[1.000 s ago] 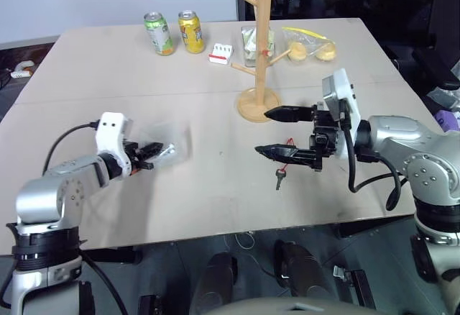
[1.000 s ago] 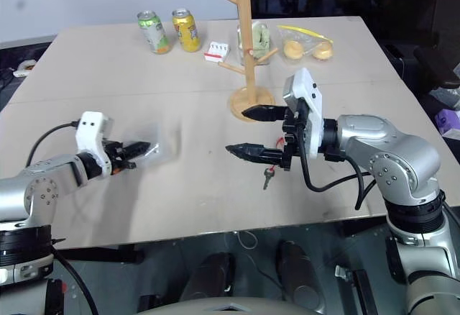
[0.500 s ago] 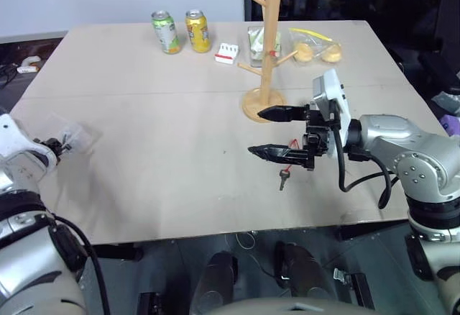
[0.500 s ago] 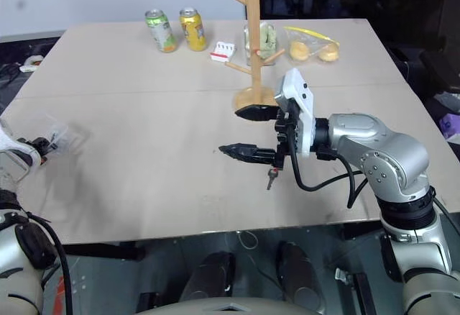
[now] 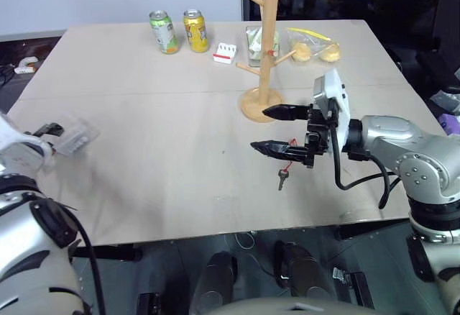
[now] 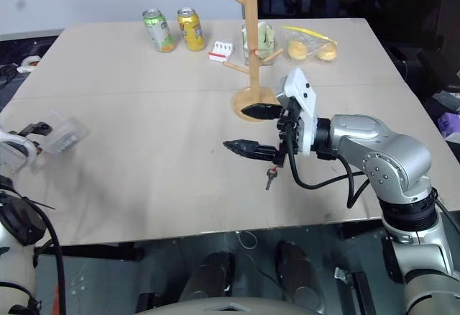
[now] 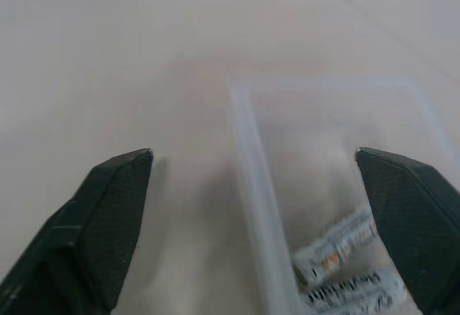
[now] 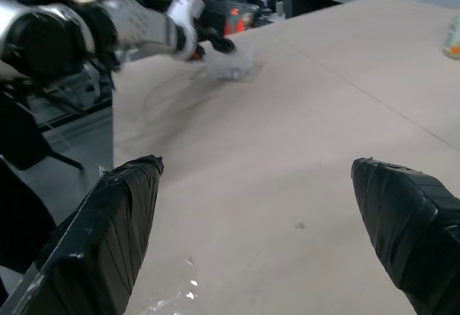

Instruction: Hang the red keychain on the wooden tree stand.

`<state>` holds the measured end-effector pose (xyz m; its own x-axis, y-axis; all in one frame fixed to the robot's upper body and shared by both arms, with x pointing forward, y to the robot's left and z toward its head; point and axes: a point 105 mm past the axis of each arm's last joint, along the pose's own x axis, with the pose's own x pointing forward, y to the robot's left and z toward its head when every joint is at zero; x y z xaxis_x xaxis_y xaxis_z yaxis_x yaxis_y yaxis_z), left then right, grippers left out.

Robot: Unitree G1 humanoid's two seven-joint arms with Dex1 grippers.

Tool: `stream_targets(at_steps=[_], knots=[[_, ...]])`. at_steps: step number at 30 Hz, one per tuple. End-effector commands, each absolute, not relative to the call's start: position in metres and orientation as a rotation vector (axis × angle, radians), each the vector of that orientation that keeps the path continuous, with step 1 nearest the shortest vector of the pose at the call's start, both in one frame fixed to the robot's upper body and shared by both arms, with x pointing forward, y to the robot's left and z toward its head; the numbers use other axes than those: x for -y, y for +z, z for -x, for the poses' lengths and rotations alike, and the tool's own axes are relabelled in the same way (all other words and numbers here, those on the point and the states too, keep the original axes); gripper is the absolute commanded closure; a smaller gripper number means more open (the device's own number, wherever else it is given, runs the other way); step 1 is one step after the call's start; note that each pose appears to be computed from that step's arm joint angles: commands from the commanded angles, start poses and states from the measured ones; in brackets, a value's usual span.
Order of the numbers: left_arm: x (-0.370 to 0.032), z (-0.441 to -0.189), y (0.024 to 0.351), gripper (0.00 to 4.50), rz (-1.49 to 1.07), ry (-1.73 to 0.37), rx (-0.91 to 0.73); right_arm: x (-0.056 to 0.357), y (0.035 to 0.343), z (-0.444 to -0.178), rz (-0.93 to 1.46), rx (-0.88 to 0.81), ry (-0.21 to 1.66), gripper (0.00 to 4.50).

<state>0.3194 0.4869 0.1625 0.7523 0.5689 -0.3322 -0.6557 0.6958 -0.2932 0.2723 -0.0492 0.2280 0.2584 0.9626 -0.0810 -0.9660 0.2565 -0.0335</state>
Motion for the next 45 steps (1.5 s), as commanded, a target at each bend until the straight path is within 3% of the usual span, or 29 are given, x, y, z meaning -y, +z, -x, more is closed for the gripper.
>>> stream_targets(at_steps=[1,3,7,11,14,17,22,35,36,38,39,41,42,43,45], knots=[[-0.489,-0.312,0.231,0.02,0.268,0.616,-0.129,0.066,0.232,-0.274,0.106,-0.042,1.203,0.0],[-0.467,-0.313,0.257,0.02,0.081,0.48,-0.129,0.08,0.223,-0.278,0.094,-0.095,1.107,0.0],[-0.362,-0.326,0.291,0.02,-0.074,-0.043,-0.068,0.102,0.204,-0.287,0.037,-0.195,0.88,0.0],[-0.238,-0.308,0.275,0.02,-0.156,-0.643,-0.117,0.107,0.172,-0.284,0.038,-0.311,0.704,0.0],[-0.182,-0.282,0.25,0.02,-0.226,-0.956,-0.189,0.11,0.15,-0.284,0.057,-0.384,0.595,0.0],[-0.157,-0.268,0.239,0.02,-0.271,-1.12,-0.226,0.107,0.135,-0.286,0.069,-0.426,0.547,0.0],[-0.141,-0.269,0.236,0.02,-0.303,-1.219,-0.219,0.098,0.117,-0.29,0.051,-0.47,0.506,0.0],[-0.139,-0.27,0.235,0.02,-0.357,-1.239,-0.231,0.069,0.107,-0.299,0.028,-0.487,0.539,0.0],[-0.14,-0.27,0.235,0.0,-0.358,-1.231,-0.231,0.068,0.105,-0.3,0.041,-0.485,0.54,0.41],[-0.142,-0.27,0.237,0.0,-0.36,-1.217,-0.229,0.067,0.104,-0.302,0.069,-0.477,0.551,0.75],[-0.143,-0.269,0.238,0.0,-0.36,-1.211,-0.228,0.065,0.103,-0.302,0.087,-0.471,0.565,1.29],[-0.144,-0.269,0.239,0.0,-0.354,-1.2,-0.227,0.058,0.101,-0.301,0.104,-0.462,0.61,1.89],[-0.146,-0.268,0.238,0.0,-0.351,-1.197,-0.231,0.056,0.102,-0.301,0.107,-0.456,0.628,2.5],[-0.147,-0.267,0.237,0.0,-0.351,-1.195,-0.237,0.054,0.102,-0.301,0.108,-0.452,0.641,2.5],[-0.149,-0.266,0.235,0.0,-0.352,-1.191,-0.245,0.052,0.103,-0.301,0.116,-0.445,0.664,3.22]])
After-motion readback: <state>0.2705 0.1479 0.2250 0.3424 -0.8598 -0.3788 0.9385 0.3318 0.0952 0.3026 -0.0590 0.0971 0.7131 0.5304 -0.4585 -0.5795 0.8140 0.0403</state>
